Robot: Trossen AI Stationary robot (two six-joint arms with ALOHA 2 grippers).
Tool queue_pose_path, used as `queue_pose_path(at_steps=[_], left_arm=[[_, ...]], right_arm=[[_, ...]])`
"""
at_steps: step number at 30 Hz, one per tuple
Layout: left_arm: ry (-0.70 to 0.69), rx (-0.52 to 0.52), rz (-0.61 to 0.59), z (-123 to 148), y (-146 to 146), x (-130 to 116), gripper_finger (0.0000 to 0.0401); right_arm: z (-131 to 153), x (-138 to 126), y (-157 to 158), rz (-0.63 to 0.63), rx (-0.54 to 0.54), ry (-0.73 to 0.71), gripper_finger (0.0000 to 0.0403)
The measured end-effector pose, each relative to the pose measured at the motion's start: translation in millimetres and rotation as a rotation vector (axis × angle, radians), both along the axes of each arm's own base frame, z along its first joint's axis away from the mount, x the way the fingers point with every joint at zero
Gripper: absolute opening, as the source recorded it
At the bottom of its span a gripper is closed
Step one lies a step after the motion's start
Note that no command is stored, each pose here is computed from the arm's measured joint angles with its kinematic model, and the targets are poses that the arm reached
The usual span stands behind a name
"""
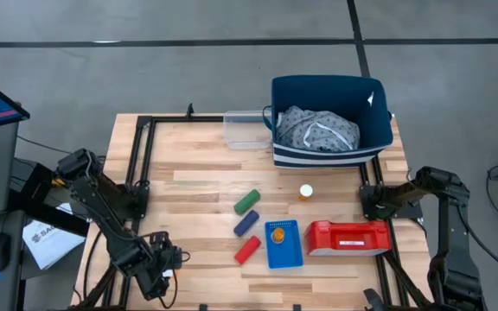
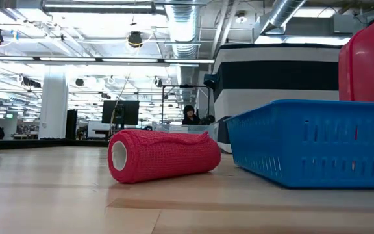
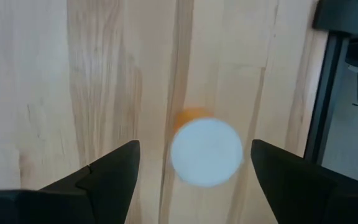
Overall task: Pick & Place Medicine items
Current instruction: Put the bottom orange pill bottle into the blue bin
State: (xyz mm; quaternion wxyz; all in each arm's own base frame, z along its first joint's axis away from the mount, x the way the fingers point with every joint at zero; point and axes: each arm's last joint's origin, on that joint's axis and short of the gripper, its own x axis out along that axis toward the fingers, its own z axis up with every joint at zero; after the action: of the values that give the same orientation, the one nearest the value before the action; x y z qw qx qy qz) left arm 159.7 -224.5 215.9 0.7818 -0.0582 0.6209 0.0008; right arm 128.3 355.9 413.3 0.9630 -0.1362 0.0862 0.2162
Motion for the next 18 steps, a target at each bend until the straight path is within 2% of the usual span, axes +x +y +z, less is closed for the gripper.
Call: queue_pose_path(at_steps=[10, 18], left_arm=[[-0.03, -0.008, 0.017, -3, -5, -6, 0.0299], [-0.017, 0.024, 0.017, -14, -10, -3, 0.0299]], right_arm=[[0, 0, 0, 0.0, 0.0, 0.0, 0.025], [0, 0, 0, -0.001, 0.0, 0.0, 0.025]])
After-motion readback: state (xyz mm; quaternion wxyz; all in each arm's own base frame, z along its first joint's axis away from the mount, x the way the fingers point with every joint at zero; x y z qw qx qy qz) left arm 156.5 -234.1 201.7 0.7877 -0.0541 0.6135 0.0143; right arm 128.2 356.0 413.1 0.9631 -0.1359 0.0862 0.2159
